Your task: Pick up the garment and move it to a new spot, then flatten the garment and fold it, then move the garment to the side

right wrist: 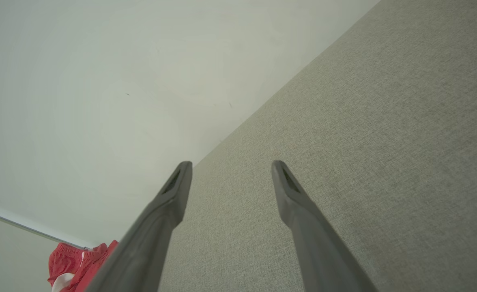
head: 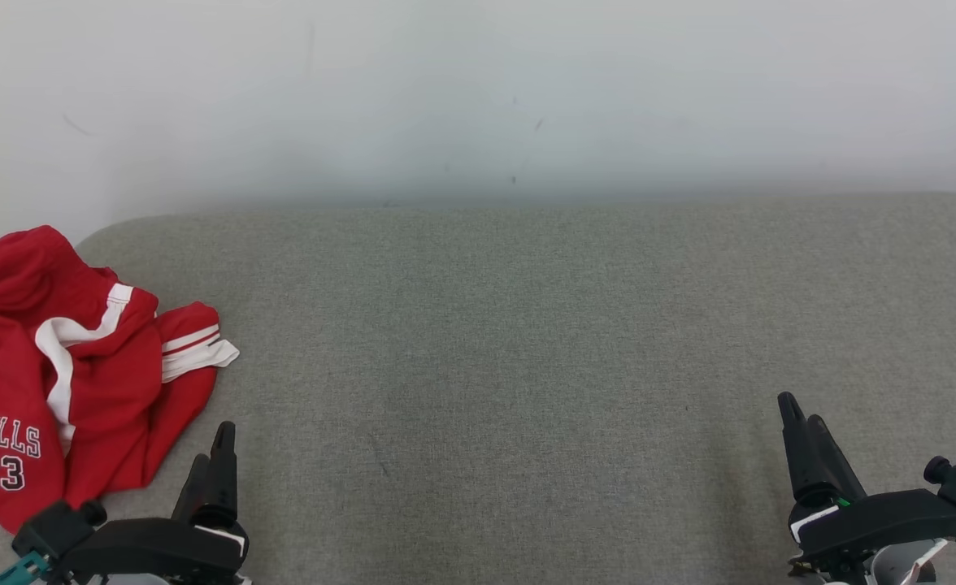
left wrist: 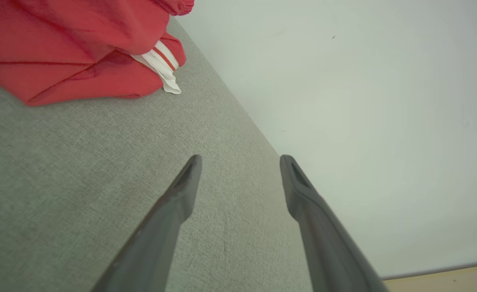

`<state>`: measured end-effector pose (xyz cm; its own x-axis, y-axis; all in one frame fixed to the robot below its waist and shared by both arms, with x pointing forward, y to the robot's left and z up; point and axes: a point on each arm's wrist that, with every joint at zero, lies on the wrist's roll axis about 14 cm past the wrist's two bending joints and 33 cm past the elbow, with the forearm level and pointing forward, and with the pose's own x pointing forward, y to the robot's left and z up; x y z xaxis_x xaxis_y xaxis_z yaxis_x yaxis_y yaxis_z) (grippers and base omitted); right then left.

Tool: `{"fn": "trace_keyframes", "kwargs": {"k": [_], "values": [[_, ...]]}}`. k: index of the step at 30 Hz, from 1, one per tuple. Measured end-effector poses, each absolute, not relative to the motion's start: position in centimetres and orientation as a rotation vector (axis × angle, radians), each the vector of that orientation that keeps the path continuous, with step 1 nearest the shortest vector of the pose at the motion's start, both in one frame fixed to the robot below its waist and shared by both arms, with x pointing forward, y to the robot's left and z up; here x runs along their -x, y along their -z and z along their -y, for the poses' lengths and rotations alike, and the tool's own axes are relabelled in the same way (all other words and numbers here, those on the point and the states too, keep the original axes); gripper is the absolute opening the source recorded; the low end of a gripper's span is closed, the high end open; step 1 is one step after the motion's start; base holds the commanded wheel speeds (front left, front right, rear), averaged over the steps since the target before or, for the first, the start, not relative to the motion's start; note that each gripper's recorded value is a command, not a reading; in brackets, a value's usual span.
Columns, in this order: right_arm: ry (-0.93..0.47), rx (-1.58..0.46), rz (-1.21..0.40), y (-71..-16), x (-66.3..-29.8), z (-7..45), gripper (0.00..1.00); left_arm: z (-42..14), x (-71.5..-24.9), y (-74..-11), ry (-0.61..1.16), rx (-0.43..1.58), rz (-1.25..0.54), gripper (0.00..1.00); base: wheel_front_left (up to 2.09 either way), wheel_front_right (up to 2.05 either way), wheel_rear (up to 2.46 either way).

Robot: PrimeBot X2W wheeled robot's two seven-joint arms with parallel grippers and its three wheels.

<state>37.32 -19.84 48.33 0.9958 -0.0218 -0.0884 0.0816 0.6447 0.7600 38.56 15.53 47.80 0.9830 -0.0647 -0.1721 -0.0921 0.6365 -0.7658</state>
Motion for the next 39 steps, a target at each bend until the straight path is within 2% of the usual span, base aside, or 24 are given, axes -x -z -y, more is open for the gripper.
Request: {"fn": "trace_keyframes", "kwargs": {"k": [21,39], "values": [[0.02,-0.572,-0.102,-48.8,-37.1,19.7,1.0,-15.3,-38.3,-48.4,0.034,0.539,-0.176,1.0,0.0,0.0,0.0],[-0.002,-0.383,-0.125,-49.1,-37.3,19.6,1.0,-16.6,-38.3,-48.9,0.0,0.351,-0.16,1.0,0.0,0.0,0.0]]}}
